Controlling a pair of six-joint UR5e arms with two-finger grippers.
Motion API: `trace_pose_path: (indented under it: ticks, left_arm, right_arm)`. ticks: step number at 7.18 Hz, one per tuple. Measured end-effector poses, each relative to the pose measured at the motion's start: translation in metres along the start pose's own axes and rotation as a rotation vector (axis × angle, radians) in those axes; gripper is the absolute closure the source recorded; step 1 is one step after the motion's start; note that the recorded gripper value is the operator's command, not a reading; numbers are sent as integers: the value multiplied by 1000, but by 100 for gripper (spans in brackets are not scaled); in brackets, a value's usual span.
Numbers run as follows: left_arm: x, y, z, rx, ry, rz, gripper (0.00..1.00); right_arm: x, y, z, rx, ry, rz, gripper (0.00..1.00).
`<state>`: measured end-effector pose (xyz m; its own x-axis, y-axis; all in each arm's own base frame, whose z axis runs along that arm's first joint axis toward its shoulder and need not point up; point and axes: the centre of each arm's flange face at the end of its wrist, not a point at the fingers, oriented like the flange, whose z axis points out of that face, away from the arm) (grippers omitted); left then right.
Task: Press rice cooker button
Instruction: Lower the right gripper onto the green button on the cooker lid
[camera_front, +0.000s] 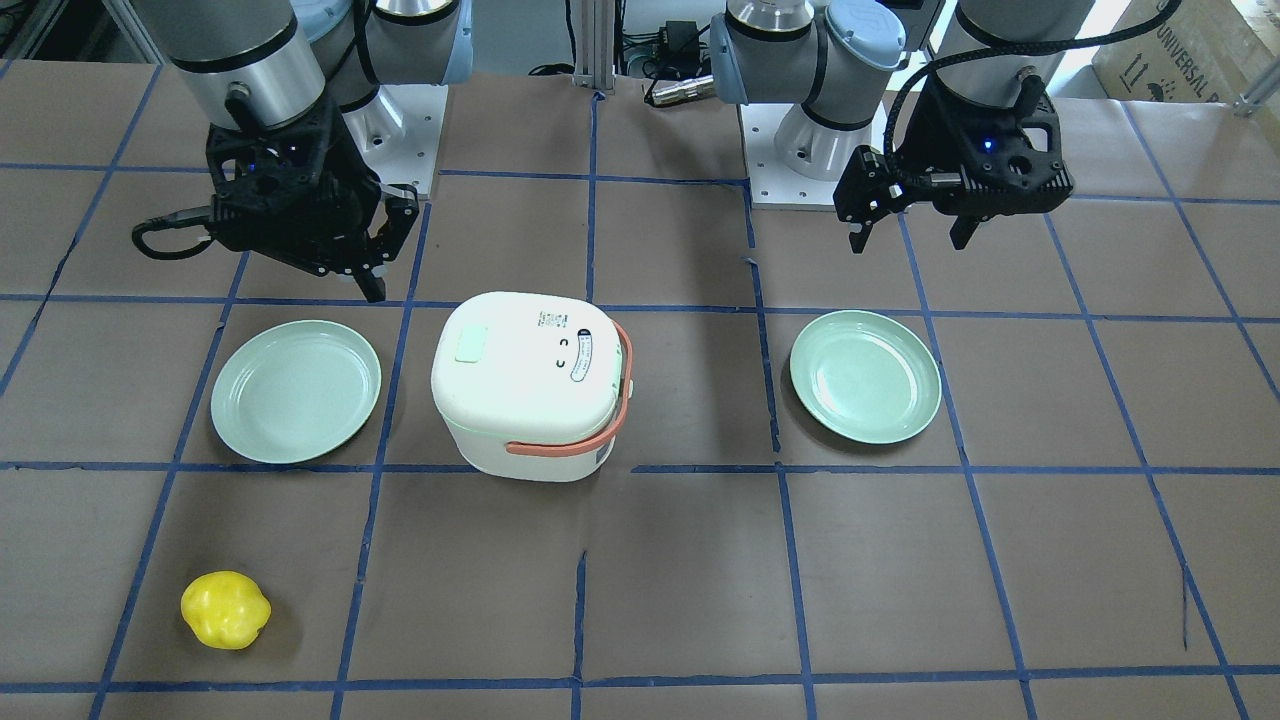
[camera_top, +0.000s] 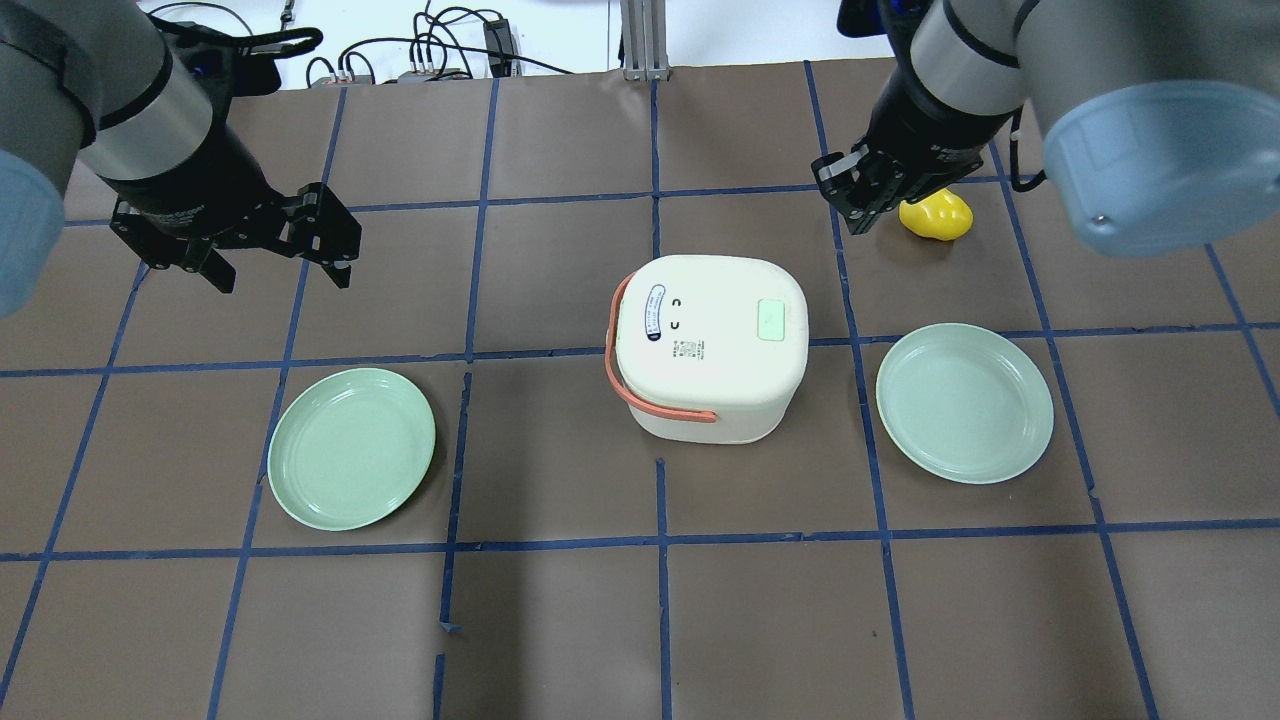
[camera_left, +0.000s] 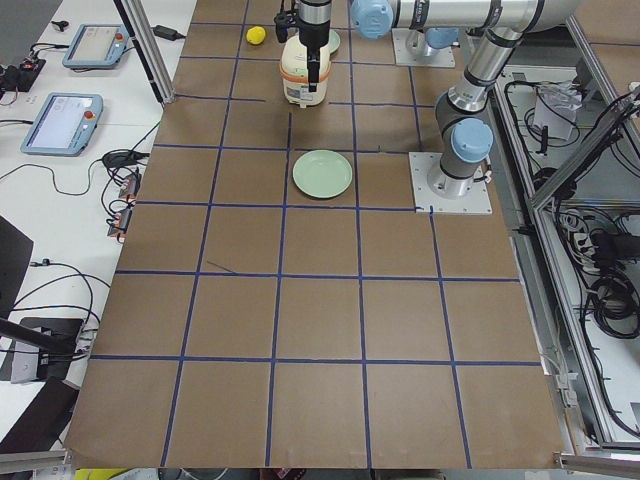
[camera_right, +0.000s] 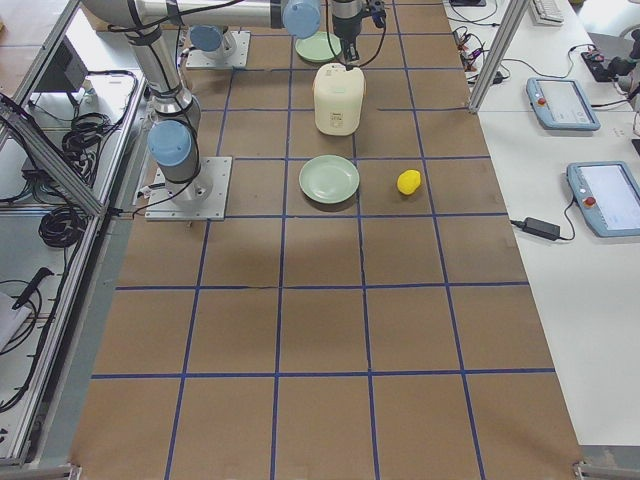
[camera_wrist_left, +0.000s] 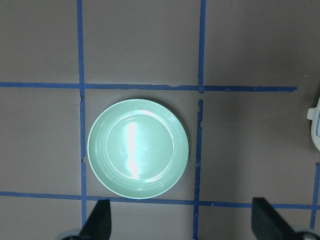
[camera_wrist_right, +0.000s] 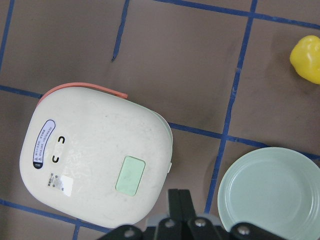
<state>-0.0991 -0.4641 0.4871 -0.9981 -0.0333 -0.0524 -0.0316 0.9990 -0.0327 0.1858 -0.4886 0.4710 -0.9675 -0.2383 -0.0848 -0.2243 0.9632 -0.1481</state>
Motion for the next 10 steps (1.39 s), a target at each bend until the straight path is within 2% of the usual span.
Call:
trace_pose_path:
  ticks: [4, 6, 10]
  left_arm:
    - [0, 0, 0, 0, 0, 0, 0]
    - [0, 0, 0, 0, 0, 0, 0]
    - [0, 0, 0, 0, 0, 0, 0]
  right_arm:
    - [-13, 26, 48, -93, -1, 10, 94]
    - [-18, 27, 63, -119, -8, 1, 94]
    - [-28, 15, 83, -110, 3, -32, 94]
